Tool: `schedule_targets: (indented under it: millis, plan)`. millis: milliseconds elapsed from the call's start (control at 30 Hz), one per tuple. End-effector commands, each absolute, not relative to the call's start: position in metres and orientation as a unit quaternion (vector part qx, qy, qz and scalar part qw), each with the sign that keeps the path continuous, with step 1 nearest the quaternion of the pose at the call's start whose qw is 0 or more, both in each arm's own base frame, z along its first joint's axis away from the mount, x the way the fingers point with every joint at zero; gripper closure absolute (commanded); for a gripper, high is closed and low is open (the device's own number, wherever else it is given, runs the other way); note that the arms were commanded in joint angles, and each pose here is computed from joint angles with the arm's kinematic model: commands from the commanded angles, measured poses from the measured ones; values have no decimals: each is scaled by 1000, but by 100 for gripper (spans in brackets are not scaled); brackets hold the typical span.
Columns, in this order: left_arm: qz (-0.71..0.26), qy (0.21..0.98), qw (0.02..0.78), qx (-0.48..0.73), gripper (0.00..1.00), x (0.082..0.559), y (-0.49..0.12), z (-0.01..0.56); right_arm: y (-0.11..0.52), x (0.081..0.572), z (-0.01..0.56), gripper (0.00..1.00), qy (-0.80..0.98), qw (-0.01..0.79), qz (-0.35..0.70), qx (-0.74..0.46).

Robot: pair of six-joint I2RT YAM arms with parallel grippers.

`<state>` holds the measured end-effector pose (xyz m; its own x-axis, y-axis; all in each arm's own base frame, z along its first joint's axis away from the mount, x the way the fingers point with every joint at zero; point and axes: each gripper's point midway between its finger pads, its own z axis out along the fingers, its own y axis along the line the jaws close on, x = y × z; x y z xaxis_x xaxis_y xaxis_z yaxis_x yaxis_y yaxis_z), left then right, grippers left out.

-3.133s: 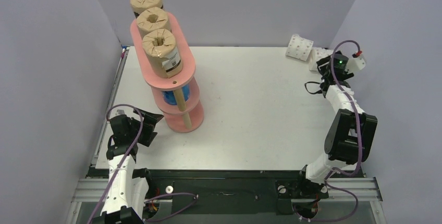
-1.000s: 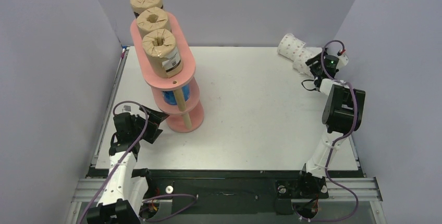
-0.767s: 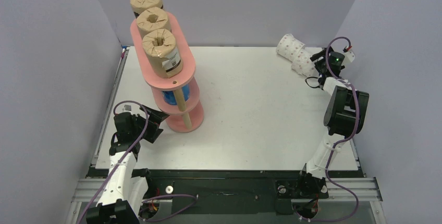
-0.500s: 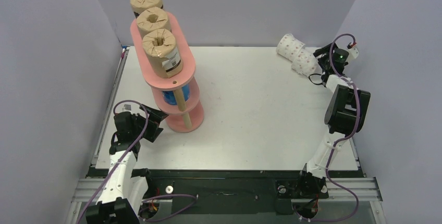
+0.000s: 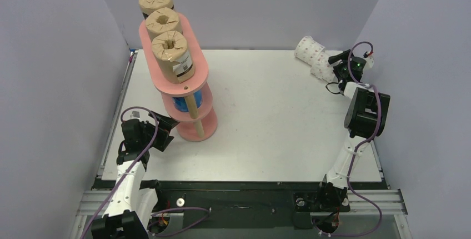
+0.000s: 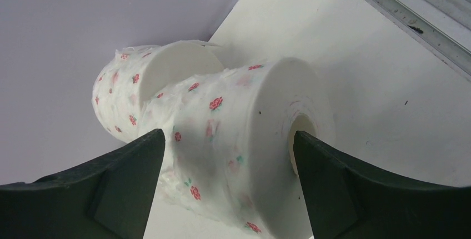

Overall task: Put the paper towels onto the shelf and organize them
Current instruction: Pick up the paper towel from the corner of the board.

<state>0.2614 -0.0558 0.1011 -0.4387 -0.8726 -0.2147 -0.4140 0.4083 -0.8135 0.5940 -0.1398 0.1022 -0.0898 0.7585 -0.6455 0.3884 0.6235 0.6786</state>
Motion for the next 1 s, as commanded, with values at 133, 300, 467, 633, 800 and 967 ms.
schedule_targets:
  millis: [133,300,467,633,800,967]
  plan:
    - [-360,767,350,-400,3,269,-56,114,-135,605,127,23,682,577,225,389]
    - [-362,766,349,-401,4,269,-57,115,-139,600,131,36,656,591,251,397]
    - [-365,763,353,-400,4,270,-57,119,-137,591,143,44,627,608,282,397]
    - [-367,764,351,-398,3,266,-59,119,-126,592,152,41,609,611,329,383]
    - [-368,763,351,-398,4,262,-60,119,-120,591,157,39,596,615,353,376]
    - [-370,760,353,-401,4,261,-60,120,-118,590,158,45,595,612,366,372]
